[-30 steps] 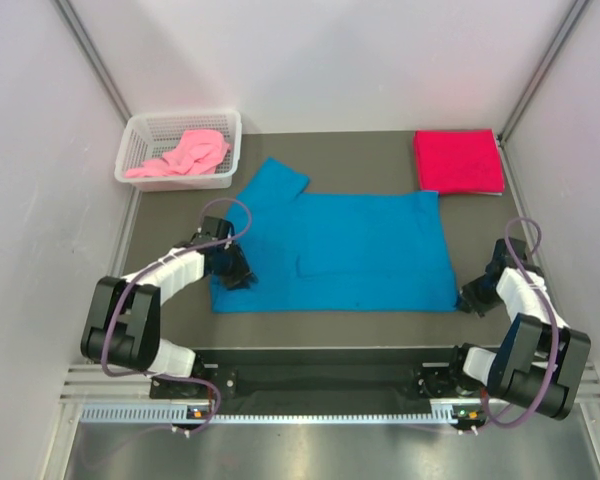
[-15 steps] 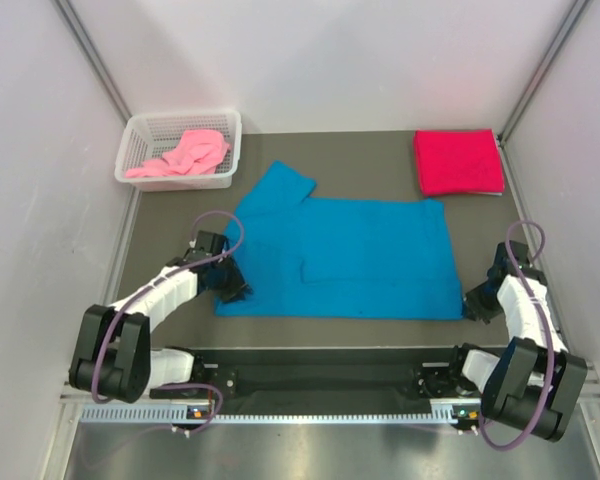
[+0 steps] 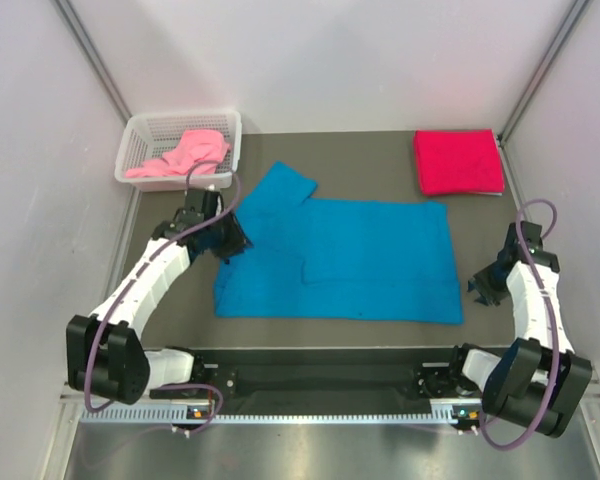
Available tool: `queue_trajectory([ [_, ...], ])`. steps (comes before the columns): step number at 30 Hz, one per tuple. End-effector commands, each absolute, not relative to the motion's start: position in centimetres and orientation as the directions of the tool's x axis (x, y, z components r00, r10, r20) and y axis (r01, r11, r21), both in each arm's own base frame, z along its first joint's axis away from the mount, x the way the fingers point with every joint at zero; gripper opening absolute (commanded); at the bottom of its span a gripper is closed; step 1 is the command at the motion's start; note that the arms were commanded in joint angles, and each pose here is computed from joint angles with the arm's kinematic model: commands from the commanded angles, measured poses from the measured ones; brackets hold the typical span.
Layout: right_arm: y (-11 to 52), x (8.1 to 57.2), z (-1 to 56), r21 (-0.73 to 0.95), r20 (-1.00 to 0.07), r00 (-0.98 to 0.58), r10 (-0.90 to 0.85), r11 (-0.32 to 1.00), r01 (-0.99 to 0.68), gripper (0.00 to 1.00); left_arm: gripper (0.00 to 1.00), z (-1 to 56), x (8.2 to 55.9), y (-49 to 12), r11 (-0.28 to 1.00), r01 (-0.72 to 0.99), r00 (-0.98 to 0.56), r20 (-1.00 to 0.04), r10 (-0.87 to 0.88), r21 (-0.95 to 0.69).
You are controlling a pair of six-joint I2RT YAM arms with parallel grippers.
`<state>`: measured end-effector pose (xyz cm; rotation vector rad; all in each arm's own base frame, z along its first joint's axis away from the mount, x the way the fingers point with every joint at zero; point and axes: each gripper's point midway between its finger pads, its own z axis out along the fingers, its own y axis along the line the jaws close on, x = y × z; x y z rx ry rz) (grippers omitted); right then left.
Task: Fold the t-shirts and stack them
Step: Fold the tshirt
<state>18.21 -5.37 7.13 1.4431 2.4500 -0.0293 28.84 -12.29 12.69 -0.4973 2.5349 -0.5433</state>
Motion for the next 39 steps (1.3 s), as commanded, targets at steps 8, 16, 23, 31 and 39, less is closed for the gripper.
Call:
queue_trajectory([
  [8,-2.2,30.5,16.5,0.595,-0.544,-0.493,0.679,0.727,0.344,0.56,0.42,20.1,41.3,-15.7,0.893,0.147,-0.701,-0.681,-0.21,-0.426],
  [16,-3.8,37.6,17.0,0.612,-0.602,-0.489,0.631,0.758,0.225,0.56,0.45,18.8,48.9,-15.5,0.94,0.216,-0.614,-0.785,-0.08,-0.264],
  [23,-4.6,42.4,13.5,0.594,-0.62,-0.543,0.566,0.791,0.145,0.49,0.45,14.8,53.7,-15.6,0.956,0.237,-0.628,-0.778,0.016,-0.173],
  [31,-5.4,44.5,10.1,0.574,-0.598,-0.601,0.53,0.807,0.141,0.55,0.49,11.1,57.8,-14.0,0.98,0.191,-0.637,-0.767,0.077,-0.06],
  [39,-5.4,44.8,7.9,0.568,-0.562,-0.645,0.518,0.808,0.154,0.55,0.51,8.3,60.5,-14.9,0.967,0.23,-0.654,-0.753,0.07,-0.109],
])
